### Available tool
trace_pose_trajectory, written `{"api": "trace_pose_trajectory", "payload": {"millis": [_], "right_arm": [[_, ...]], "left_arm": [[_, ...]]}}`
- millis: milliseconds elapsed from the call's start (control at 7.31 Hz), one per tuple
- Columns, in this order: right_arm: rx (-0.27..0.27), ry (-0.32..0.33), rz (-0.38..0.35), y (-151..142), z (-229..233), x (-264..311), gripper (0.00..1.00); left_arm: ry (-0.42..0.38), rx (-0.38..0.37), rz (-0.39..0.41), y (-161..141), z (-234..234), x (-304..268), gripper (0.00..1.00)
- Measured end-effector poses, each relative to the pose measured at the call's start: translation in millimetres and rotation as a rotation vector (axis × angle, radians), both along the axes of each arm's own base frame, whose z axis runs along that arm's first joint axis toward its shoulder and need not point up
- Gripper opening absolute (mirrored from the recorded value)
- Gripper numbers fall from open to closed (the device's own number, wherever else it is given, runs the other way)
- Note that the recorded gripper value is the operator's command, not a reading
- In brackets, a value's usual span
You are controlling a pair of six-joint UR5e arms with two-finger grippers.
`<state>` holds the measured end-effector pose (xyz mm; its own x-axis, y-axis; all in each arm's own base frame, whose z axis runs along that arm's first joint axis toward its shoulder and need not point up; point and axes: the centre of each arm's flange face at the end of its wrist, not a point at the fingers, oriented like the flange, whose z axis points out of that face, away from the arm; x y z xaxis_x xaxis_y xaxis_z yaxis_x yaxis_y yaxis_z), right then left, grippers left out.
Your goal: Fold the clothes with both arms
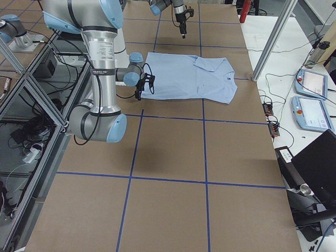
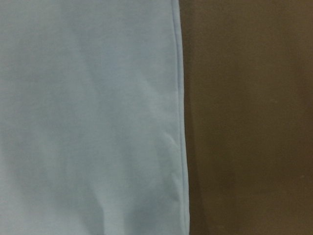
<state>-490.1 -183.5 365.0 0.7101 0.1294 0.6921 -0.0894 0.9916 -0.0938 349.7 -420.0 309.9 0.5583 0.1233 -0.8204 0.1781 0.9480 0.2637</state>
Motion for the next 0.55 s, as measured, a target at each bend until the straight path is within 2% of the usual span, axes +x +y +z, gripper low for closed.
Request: {"api": "trace_pose_trajectory", "payload": {"millis": [137,274,411,547], "right_arm": [[-0.005,0.001,0.005,0.5,0.5,-0.4,0.43],[-0.016,0.003,0.013,1.3,1.1,-1.0,0.17],[-0.021,0.004,0.017,1.9,1.6,-1.5,0.0],[-0.024,0.004,0.017,2.8,1.8,-1.9,0.0]], "left_arm": [[0.001,0.001,0.0,0.2,-0.6,-0.2,1.0],[0.001,0.001,0.0,0.2,-0.8,-0.3,1.0],[0.002,0.001,0.0,0.3,-1.0,-0.3,1.0],[0.001,0.001,0.001,0.2,-0.7,-0.2,1.0]]}}
